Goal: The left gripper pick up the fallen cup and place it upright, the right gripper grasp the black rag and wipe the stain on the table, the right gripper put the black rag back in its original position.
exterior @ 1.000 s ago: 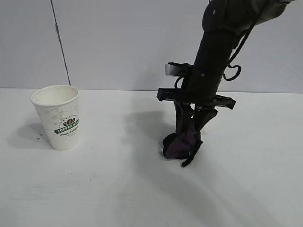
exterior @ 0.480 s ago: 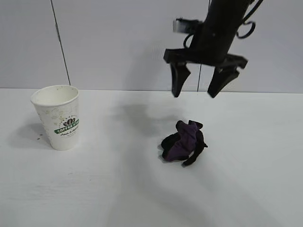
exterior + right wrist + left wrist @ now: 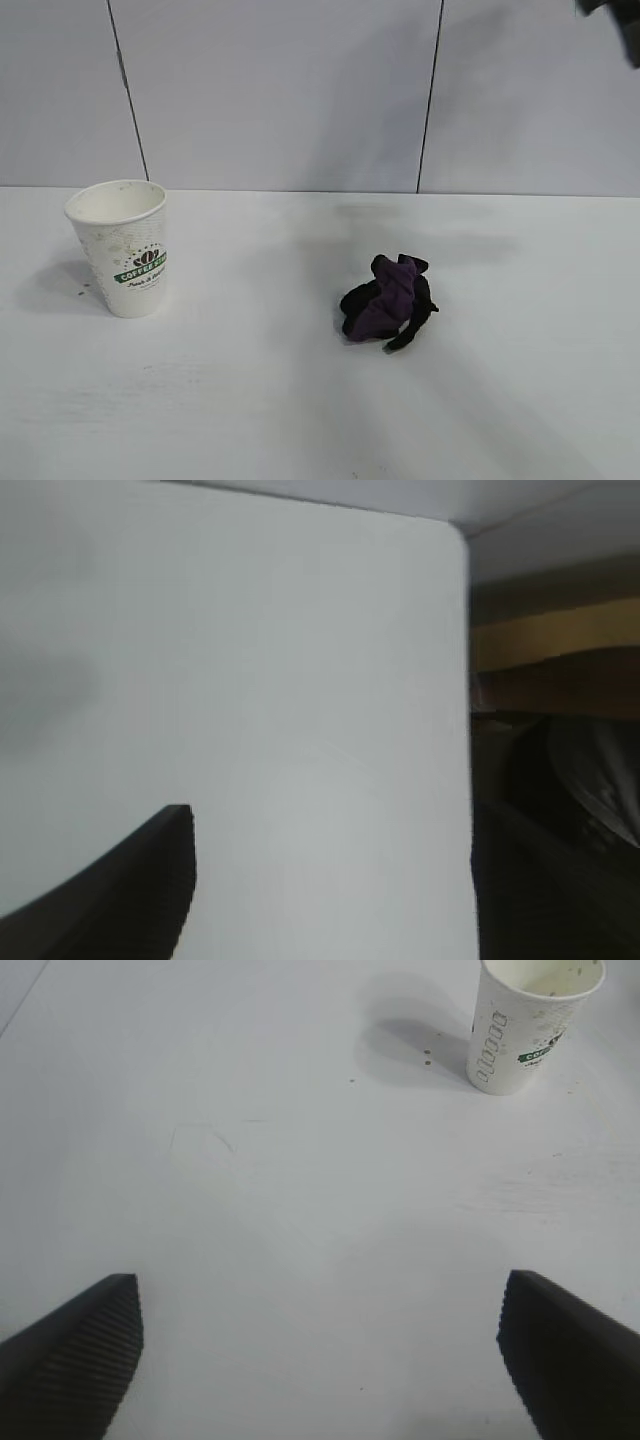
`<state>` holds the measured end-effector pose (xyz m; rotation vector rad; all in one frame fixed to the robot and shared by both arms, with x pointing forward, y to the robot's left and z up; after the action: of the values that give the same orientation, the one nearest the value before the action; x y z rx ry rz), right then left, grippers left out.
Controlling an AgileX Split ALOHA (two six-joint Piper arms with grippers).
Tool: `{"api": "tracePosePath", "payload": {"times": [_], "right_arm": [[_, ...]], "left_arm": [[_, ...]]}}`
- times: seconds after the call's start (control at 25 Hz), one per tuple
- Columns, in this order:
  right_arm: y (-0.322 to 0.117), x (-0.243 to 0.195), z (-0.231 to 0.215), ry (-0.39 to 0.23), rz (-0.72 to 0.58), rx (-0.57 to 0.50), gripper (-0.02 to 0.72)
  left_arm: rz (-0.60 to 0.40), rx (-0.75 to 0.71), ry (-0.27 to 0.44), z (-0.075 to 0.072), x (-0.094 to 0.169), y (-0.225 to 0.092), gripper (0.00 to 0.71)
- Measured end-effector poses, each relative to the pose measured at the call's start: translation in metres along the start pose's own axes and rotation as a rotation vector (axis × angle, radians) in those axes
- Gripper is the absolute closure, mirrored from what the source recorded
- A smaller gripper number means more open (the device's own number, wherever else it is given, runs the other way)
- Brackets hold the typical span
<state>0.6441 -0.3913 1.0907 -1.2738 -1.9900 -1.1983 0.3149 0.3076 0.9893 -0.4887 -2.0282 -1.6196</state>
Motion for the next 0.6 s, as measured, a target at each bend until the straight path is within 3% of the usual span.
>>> {"api": "tracePosePath", "payload": {"times": [0.2,0.36,0.6], "right_arm": [[-0.054,0.060,-0.101,-0.065,-0.065,-0.266,0.181],[-0.078,0.130,-0.120,-0.038,-0.226,-0.359,0.181],[-0.086,0.250,-0.061,0.228,-0.593,-0.246,0.181]], "left_arm": [[0.000,0.000,0.000,0.000,0.000,0.000,0.014],[0.000,0.000,0.000,0.000,0.000,0.000,0.014],[0.000,0.000,0.000,0.000,0.000,0.000,0.014]]}}
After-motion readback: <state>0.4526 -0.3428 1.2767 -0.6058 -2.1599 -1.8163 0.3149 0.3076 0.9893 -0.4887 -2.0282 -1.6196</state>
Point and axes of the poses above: a point on each arm's last joint axis where the gripper is mounted, x pointing back along that axis away from the gripper, z along the wrist's bending axis when the last joint is at zero, y = z × x, the point moved 9 cm from there along -x, pointing out along that axis toward the gripper, and after that the axes turned 15 degrees about x, right-handed, at the moved point
